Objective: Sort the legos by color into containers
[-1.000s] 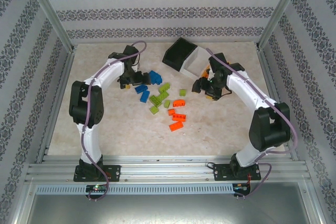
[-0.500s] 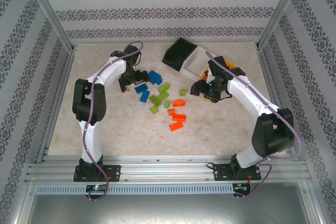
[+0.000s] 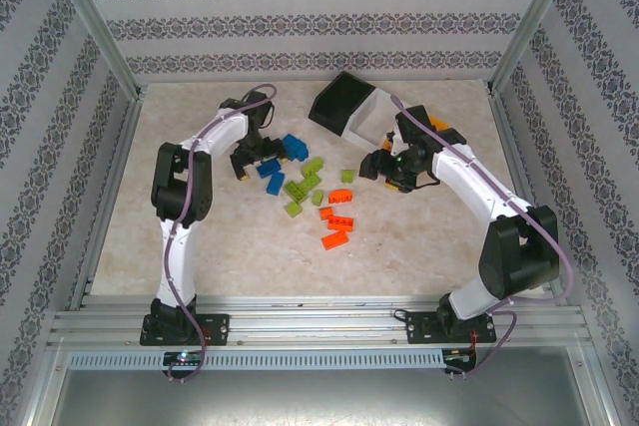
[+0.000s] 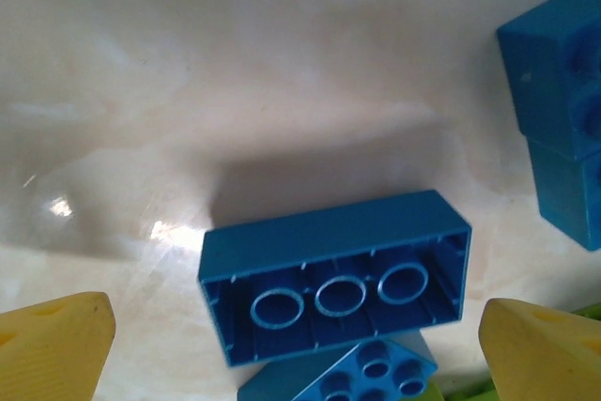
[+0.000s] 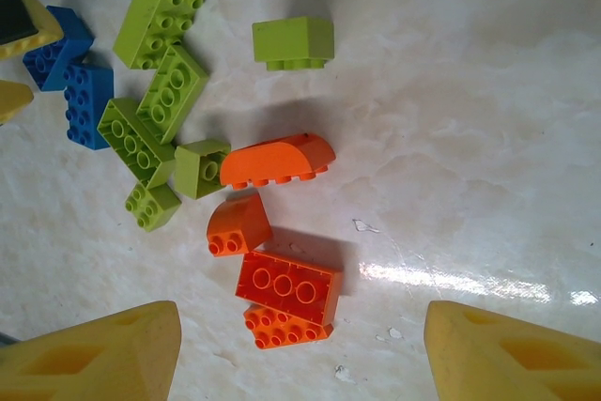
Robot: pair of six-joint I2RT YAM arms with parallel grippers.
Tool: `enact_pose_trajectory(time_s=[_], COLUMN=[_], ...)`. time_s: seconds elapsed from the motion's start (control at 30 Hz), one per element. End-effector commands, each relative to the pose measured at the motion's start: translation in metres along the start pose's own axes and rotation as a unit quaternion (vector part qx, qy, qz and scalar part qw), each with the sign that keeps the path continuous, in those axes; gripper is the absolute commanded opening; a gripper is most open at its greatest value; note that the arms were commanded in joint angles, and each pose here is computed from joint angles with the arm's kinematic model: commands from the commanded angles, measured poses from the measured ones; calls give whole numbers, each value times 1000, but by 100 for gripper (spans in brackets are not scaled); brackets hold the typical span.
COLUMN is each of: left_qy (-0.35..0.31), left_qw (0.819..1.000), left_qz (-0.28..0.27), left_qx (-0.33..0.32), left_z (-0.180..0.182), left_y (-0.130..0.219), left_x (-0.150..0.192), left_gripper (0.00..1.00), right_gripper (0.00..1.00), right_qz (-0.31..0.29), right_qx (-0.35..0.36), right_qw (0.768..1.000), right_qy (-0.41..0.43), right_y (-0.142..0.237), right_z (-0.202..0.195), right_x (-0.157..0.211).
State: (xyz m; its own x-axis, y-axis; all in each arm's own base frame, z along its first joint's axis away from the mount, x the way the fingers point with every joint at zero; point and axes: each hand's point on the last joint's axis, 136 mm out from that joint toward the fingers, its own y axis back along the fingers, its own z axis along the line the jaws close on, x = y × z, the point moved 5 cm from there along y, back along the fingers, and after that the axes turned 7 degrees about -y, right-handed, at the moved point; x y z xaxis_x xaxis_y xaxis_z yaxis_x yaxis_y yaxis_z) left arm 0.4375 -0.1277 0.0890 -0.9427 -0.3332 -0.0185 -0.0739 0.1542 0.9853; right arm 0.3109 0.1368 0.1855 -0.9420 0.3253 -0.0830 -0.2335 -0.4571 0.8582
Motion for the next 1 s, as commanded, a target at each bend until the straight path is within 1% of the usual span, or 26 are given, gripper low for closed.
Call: enact_pose_trajectory(time_s=[0.0, 0.1, 0.2, 0.43, 0.73, 0.83, 0.9, 0.97], left_qy=[6, 5, 5, 5, 0, 1, 1, 0], left_qw=[1000, 1000, 1000, 1000, 999, 999, 999, 999], left_qz=[13, 11, 16, 22, 39, 46, 44, 37], left_qx=[-9, -9, -12, -14, -28, -25, -23, -21], left_z=[-3, -5, -6, -5, 2, 4, 5, 5], left_y=[-4, -7, -12, -18, -25, -27, -27, -23], left_x=[-2, -7, -9, -8, 0, 5, 7, 6], left_gripper=[100, 100, 99, 83, 82, 77, 71, 68], right_gripper=[70, 70, 70, 70, 70, 70, 70, 70], right_qz=[6, 12, 13, 12, 10, 7, 5, 1], right_qx=[-5, -14, -9, 7, 7, 6, 7, 6], right_qw=[1000, 1000, 1000, 1000, 1000, 1000, 1000, 1000], right_qy=[0, -12, -10, -3, -4, -3, -3, -2], right_y=[0, -5, -5, -6, -6, -4, -3, -1], right_z=[2, 1, 0, -4, -5, -4, -4, -3], right_x=[5, 8, 8, 7, 7, 7, 7, 7])
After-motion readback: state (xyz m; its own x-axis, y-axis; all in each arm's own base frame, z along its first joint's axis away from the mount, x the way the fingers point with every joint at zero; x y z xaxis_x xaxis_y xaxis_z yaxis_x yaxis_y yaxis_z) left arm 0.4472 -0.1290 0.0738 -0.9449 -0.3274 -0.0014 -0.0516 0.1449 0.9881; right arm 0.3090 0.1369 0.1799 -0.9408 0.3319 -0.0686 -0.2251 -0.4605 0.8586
